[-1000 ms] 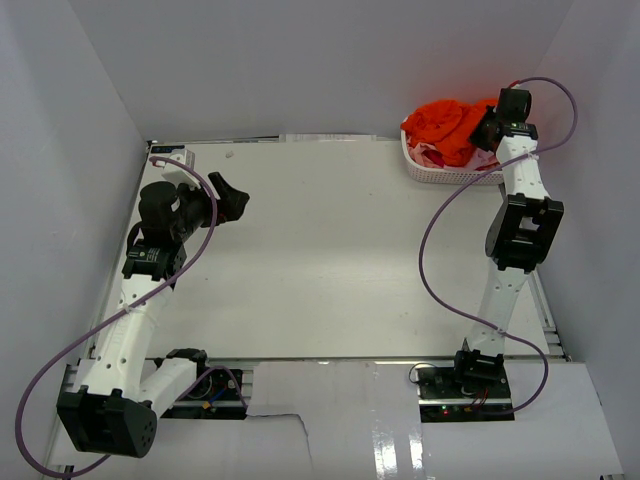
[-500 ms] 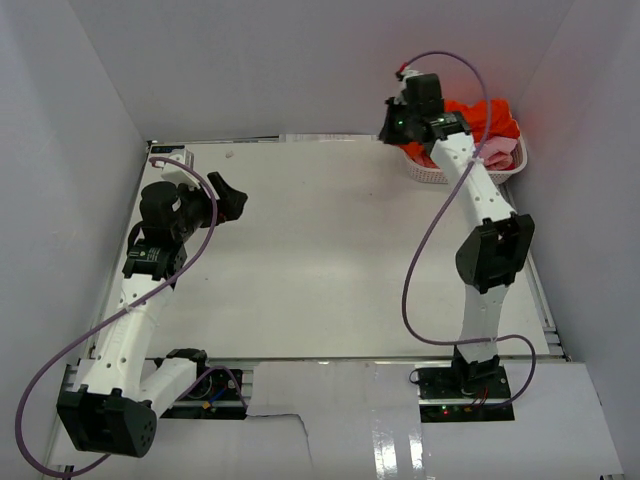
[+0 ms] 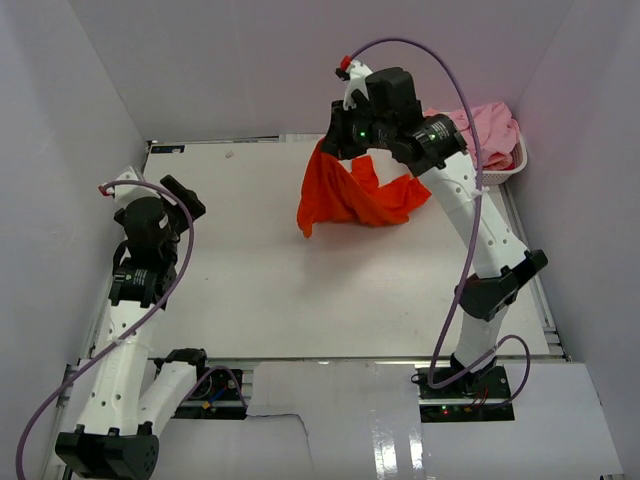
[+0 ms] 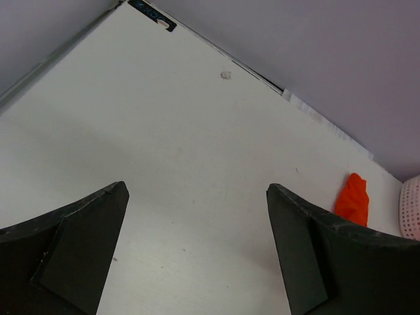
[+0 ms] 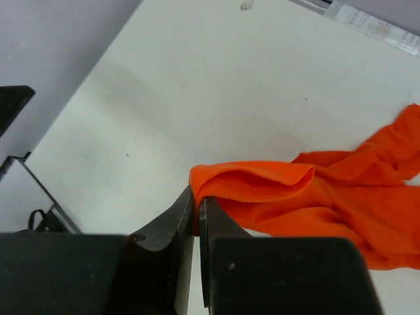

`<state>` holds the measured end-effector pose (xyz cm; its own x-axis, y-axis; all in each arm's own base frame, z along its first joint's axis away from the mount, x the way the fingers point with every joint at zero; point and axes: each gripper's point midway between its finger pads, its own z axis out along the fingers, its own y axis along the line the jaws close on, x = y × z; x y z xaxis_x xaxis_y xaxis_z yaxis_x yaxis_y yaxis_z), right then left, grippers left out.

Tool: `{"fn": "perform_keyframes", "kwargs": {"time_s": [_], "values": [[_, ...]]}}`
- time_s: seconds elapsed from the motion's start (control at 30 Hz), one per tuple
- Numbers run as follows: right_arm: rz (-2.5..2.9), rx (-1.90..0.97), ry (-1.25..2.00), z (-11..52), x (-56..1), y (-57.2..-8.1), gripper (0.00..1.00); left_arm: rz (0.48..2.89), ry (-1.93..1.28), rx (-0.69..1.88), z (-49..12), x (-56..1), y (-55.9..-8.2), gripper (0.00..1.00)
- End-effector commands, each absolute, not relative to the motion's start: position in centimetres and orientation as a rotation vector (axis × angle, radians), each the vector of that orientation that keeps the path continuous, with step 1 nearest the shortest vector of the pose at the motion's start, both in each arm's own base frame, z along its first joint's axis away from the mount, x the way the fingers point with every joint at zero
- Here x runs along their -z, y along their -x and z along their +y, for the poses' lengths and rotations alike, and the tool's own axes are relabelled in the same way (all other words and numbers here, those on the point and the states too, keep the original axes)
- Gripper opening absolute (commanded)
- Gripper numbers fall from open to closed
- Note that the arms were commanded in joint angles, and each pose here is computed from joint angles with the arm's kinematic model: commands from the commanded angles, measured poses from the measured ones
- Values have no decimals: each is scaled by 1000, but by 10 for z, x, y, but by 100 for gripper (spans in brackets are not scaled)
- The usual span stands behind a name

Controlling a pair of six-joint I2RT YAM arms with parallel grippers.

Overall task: Fold and stack the t-shirts
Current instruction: Move the tshirt to the center of the board

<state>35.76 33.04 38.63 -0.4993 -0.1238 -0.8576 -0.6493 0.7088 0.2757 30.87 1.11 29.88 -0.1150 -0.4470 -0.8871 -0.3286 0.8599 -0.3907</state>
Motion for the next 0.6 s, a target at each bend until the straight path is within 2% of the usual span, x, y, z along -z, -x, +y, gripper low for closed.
{"fn": "perform_keyframes", "kwargs": {"time_s": [0.0, 0.2, 0.33, 0.57], "values": [[1828, -890, 583, 323, -467, -319, 8, 1643, 720, 27, 35, -310, -298, 98], [1551, -1156, 677, 327, -537, -263, 8, 1672, 699, 49, 31, -307, -304, 98], [1425, -1244, 709, 319, -564, -234, 8, 1664, 705, 48, 33, -309, -303, 98], [1278, -1283, 722, 309, -605, -215, 8, 1637, 724, 44, 37, -312, -297, 98]]}}
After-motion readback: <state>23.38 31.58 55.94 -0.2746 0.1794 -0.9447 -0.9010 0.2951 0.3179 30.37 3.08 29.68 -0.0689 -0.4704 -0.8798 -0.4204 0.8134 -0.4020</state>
